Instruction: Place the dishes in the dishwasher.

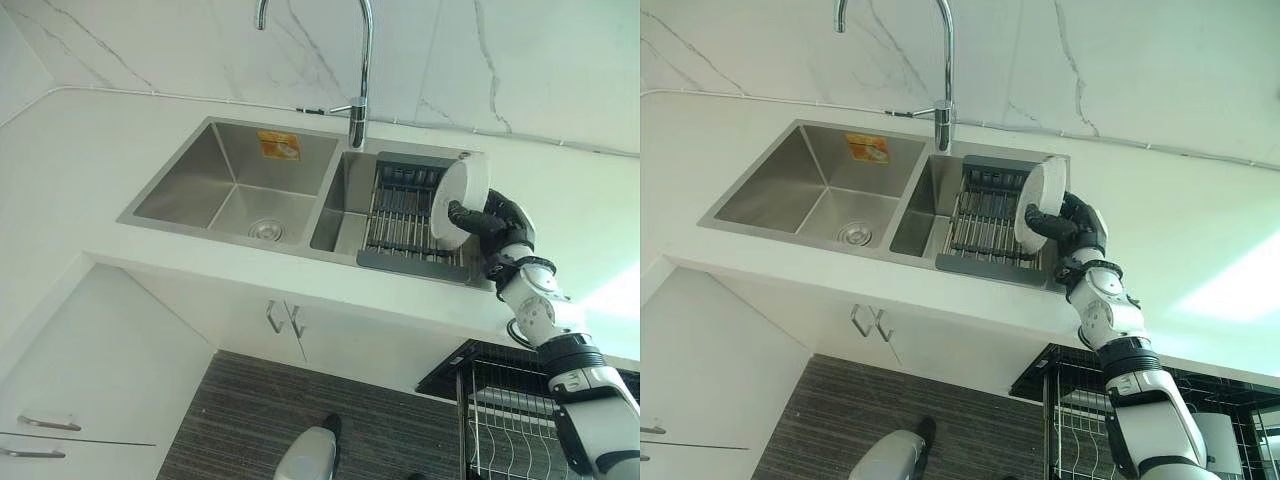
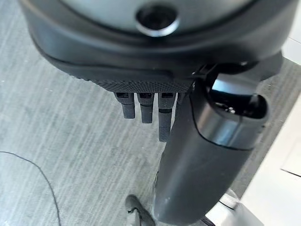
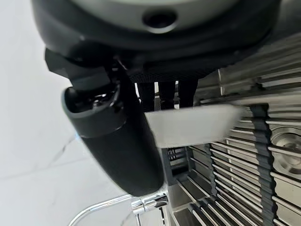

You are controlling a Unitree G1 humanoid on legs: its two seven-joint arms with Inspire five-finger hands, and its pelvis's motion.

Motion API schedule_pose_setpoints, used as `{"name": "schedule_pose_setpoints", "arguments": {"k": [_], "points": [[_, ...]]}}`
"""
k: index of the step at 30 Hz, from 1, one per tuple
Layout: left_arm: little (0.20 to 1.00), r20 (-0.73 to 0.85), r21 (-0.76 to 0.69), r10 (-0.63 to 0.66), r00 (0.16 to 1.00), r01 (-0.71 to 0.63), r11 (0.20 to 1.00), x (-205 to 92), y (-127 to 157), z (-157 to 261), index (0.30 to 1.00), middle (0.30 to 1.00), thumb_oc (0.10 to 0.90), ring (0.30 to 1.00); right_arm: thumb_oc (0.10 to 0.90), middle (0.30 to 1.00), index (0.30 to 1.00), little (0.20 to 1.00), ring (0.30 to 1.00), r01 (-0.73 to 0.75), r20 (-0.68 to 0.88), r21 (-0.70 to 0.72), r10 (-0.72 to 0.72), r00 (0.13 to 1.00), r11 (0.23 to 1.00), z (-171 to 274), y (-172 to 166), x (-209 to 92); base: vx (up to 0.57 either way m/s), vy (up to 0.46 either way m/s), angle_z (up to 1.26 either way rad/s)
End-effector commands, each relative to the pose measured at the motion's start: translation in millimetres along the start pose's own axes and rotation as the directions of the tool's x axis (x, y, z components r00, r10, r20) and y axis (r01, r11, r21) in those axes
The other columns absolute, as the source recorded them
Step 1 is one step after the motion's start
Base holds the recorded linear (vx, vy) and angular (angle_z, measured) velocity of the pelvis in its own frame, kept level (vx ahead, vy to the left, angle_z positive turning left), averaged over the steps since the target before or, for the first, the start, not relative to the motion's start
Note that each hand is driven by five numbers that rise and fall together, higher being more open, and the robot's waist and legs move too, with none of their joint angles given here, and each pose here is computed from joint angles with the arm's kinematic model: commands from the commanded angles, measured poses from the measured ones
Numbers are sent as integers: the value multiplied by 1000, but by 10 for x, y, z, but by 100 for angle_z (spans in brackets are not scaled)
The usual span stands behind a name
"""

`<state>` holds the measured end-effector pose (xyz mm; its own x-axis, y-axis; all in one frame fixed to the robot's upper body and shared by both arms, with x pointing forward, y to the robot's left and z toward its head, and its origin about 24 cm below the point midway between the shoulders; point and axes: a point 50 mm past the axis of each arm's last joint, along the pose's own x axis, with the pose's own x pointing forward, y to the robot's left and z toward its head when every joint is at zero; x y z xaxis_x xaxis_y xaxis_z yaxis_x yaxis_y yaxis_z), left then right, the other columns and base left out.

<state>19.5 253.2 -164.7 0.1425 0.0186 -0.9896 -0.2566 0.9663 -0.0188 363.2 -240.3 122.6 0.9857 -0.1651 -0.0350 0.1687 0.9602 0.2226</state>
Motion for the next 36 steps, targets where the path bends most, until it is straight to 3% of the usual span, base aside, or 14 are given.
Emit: {"name": "schedule_pose_setpoints", "arguments": {"k": [1, 7, 12, 18, 24, 27, 30, 33, 34, 36], "points": [[900, -39, 72, 53, 998, -50, 996, -55, 172, -84, 900, 900, 800, 900, 400, 300, 300, 300, 300, -13, 260, 2, 12, 966, 1000, 646, 147, 97, 0, 0, 0], [900, -36, 81, 51, 998, -48, 996, -41, 136, -89, 900, 900, 800, 900, 400, 300, 300, 300, 300, 39, 334, -40, -23, 942, 998, 669, 166, 66, 0, 0, 0], [900, -42, 57, 40, 998, -37, 998, -38, 122, -102, 900, 900, 800, 900, 400, 300, 300, 300, 300, 19, 451, 31, -31, 892, 999, 773, 245, -18, -43, -19, 0], [900, -50, 19, 21, 999, -20, 1000, -32, 102, -130, 900, 900, 800, 900, 400, 300, 300, 300, 300, -141, 610, 180, 2, 792, 973, 945, 472, -238, -73, -31, -15], [900, -66, 1, 20, 998, -20, 1000, -4, 23, -112, 900, 900, 800, 900, 400, 300, 300, 300, 300, -294, 711, 208, 62, 701, 933, 1017, 652, -549, -65, -59, -45], [900, -79, 12, 25, 997, -24, 1000, 16, -32, -90, 900, 900, 800, 900, 400, 300, 300, 300, 300, -331, 752, 171, 94, 653, 928, 1069, 559, -702, -76, -139, -68], [900, -104, 58, 28, 994, -22, 998, 28, -74, -94, 900, 900, 800, 900, 400, 300, 300, 300, 300, -274, 727, 220, 30, 686, 936, 955, 306, -727, -44, -115, -78], [900, -84, 90, 19, 996, -12, 996, 46, -136, -58, 900, 900, 800, 900, 400, 300, 300, 300, 300, -215, 747, 256, -51, 663, 943, 846, 16, -842, -9, -86, -47], [900, -72, 80, 3, 997, 3, 997, 58, -185, 3, 900, 900, 800, 900, 400, 300, 300, 300, 300, -142, 772, 182, -52, 634, 973, 836, -119, -958, -23, -72, -53], [900, -63, 91, -14, 998, 20, 996, 65, -224, 24, 900, 900, 800, 900, 400, 300, 300, 300, 300, -96, 778, 164, -69, 625, 982, 829, -220, -1019, -3, -41, -52]]}}
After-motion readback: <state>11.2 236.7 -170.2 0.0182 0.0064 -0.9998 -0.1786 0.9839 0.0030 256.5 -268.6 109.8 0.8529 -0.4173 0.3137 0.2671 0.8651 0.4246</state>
